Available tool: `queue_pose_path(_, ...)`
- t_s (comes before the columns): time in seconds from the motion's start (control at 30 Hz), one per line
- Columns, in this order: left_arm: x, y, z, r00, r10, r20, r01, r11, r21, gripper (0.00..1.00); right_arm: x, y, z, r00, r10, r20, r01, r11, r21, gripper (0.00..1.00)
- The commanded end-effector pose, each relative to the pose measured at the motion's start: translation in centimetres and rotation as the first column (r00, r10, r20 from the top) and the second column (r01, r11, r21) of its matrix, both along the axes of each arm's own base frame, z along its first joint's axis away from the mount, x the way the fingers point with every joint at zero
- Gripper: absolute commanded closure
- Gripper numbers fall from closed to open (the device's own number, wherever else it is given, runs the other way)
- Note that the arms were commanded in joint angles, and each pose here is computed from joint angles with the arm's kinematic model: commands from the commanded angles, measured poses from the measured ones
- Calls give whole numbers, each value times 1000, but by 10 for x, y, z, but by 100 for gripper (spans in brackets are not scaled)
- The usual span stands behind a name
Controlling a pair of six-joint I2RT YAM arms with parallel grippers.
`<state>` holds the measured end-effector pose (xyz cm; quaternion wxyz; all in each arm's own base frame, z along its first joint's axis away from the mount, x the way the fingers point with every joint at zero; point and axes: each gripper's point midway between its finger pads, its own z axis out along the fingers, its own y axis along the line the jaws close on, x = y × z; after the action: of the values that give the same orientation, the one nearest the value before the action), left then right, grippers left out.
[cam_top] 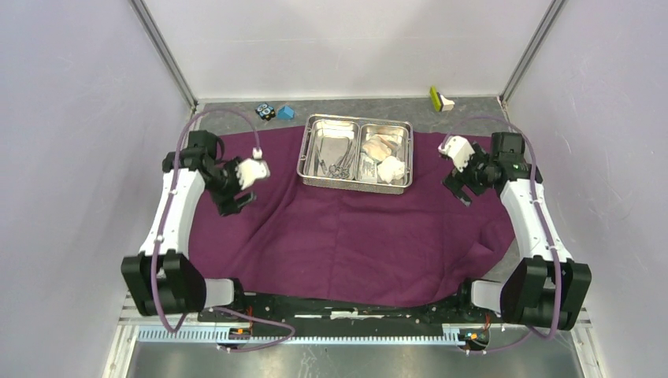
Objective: Open and lay out the surgical kit
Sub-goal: Open the surgical kit at the center of the board.
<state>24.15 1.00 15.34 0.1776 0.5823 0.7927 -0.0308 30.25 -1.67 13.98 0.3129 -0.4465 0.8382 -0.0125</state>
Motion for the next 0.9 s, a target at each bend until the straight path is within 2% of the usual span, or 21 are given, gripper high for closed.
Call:
queue_pose_path(0.0,98,-28,29,911,382,157,-314,888,-336,17,59,24,43,974,-126,188,88,977,196,4)
queue_pose_path(0.1,151,-30,30,822,550,147,-432,771,-467,14,86,42,48,959,-190,210,119,943,311,3)
queue_pose_path(0.17,178,-29,24,773,625,113,-493,702,-513,13,103,58,46,955,-215,203,127,918,375,3)
queue_pose_path(0.27,211,-24,6,707,706,43,-584,617,-527,11,125,86,39,956,-233,181,135,891,433,3)
queue_pose_path(0.37,238,-13,-18,653,758,11,-655,572,-493,11,146,108,32,953,-253,165,148,867,477,3)
queue_pose_path(0.47,259,-2,-37,617,787,28,-693,559,-456,10,161,116,24,945,-281,167,173,863,475,3)
queue_pose_path(0.57,273,8,-50,585,810,39,-724,544,-424,10,174,100,20,908,-365,203,244,858,452,3)
queue_pose_path(0.73,284,15,-75,567,824,22,-759,532,-375,10,184,60,7,856,-450,254,367,876,314,3)
queue_pose_path(0.87,287,24,-94,578,815,40,-769,561,-305,9,177,28,-12,844,-485,232,432,868,245,3)
